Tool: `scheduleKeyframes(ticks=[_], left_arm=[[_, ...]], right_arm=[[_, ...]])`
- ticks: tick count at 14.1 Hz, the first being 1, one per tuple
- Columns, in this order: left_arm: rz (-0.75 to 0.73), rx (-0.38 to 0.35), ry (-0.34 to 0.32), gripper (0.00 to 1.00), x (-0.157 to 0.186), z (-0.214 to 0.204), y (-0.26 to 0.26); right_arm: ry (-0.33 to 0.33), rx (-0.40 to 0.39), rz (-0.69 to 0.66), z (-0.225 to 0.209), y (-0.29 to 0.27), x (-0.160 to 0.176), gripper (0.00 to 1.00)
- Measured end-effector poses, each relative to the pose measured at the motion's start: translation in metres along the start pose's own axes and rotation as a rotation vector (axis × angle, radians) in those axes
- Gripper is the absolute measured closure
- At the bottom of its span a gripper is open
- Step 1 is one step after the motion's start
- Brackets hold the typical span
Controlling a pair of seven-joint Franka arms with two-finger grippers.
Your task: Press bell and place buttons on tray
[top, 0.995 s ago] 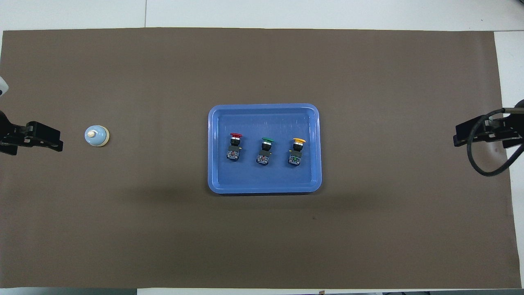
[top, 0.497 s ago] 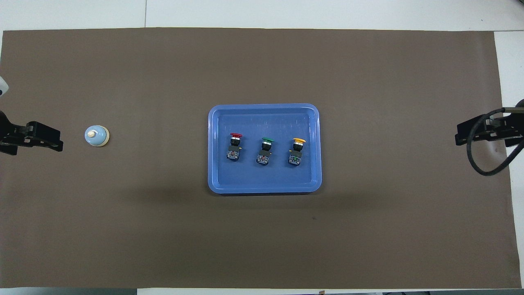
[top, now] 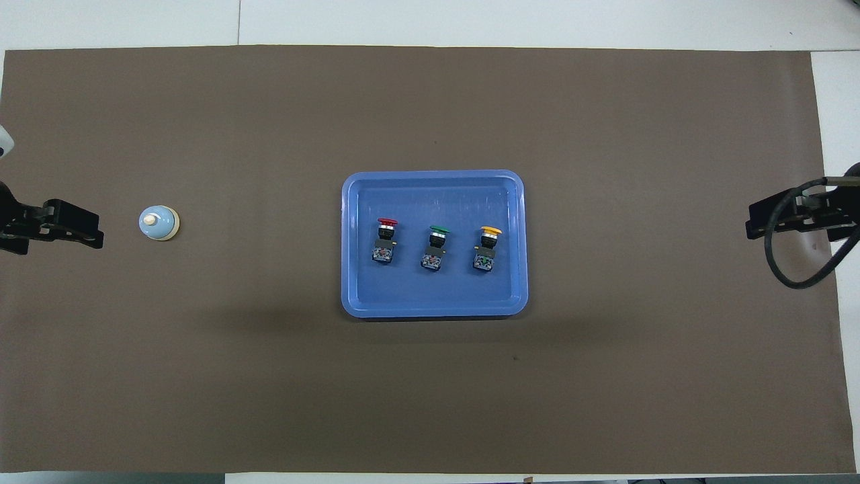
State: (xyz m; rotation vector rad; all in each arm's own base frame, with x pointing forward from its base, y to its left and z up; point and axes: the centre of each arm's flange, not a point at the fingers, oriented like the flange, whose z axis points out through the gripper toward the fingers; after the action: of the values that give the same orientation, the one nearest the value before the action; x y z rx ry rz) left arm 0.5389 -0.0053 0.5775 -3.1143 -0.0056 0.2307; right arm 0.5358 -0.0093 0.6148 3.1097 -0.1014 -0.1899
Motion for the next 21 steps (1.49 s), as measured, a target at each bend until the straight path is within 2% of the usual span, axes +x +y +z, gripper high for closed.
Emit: scheduleKeyframes(ticks=[5, 6, 8, 10, 11, 13, 14, 17, 21], left_arm=[[-0.013, 0.0, 0.006, 0.0, 0.001, -0.001, 0.001], [-0.026, -0.001, 0.023, 0.07, 0.002, -0.002, 0.0], [-0.048, -0.003, 0.074, 0.4, 0.01, 0.007, -0.007], [-0.069, -0.006, 0.111, 0.65, 0.022, 0.042, -0.019], [-0.086, -0.007, 0.117, 0.7, 0.028, 0.063, -0.028], [-0.116, -0.01, 0.119, 0.93, 0.044, 0.107, -0.046], [-0.123, -0.01, 0.121, 0.99, 0.055, 0.128, -0.051], [-0.122, -0.011, 0.151, 0.99, 0.074, 0.178, -0.051], [-0.114, -0.012, 0.146, 0.99, 0.08, 0.218, -0.047]], right_arm=[[0.0, 0.0, 0.0, 0.0, 0.0, 0.0, 0.0], [0.0, 0.0, 0.0, 0.0, 0.0, 0.0, 0.0], [0.0, 0.0, 0.0, 0.0, 0.0, 0.0, 0.0], [0.0, 0.0, 0.0, 0.0, 0.0, 0.0, 0.0], [0.0, 0.0, 0.0, 0.0, 0.0, 0.0, 0.0], [0.0, 0.0, 0.0, 0.0, 0.0, 0.0, 0.0], [0.0, 0.0, 0.0, 0.0, 0.0, 0.0, 0.0], [0.0, 0.0, 0.0, 0.0, 0.0, 0.0, 0.0], [0.0, 0.0, 0.0, 0.0, 0.0, 0.0, 0.0]])
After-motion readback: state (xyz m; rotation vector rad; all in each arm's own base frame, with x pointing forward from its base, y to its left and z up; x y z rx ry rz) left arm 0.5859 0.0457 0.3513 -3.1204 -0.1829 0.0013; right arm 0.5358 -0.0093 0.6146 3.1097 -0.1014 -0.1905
